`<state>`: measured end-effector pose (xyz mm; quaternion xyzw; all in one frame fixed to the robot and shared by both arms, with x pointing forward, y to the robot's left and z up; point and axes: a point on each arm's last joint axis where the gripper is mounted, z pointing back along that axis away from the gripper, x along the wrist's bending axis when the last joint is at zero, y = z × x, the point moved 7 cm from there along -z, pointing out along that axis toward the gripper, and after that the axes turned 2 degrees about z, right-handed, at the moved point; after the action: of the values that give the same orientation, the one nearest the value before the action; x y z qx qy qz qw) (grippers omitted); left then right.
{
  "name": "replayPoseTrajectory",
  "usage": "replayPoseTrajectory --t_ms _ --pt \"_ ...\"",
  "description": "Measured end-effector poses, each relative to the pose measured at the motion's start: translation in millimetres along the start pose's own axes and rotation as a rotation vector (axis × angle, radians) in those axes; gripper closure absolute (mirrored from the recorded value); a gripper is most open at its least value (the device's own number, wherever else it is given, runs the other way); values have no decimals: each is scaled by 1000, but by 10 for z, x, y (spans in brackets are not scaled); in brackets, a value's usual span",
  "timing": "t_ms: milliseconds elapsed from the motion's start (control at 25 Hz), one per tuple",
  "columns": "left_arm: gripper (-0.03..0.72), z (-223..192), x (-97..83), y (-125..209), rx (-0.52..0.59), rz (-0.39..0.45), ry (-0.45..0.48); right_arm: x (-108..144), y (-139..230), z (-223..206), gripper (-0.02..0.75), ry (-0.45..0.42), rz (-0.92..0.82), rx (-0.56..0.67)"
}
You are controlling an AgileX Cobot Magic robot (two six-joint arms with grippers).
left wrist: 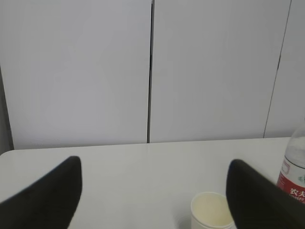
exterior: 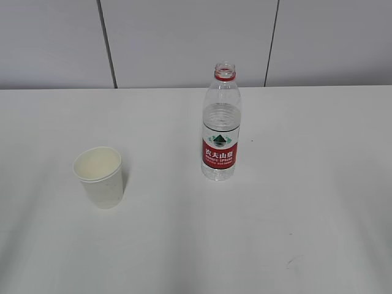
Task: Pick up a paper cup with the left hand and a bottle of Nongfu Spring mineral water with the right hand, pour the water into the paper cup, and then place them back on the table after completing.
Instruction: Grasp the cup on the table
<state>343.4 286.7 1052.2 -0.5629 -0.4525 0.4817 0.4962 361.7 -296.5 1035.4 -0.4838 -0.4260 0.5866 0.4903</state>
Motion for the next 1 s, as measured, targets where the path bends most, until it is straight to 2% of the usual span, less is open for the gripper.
replayPoseTrajectory --t_ms 360,760,1000 --pt "125 -14 3 28 10 0 -1 11 71 -23 150 -3 1 17" --pt "125 -287 43 244 162 -1 -22 43 211 -101 150 -7 2 12" --pt "125 -462 64 224 157 1 -32 47 209 -140 150 -9 5 10"
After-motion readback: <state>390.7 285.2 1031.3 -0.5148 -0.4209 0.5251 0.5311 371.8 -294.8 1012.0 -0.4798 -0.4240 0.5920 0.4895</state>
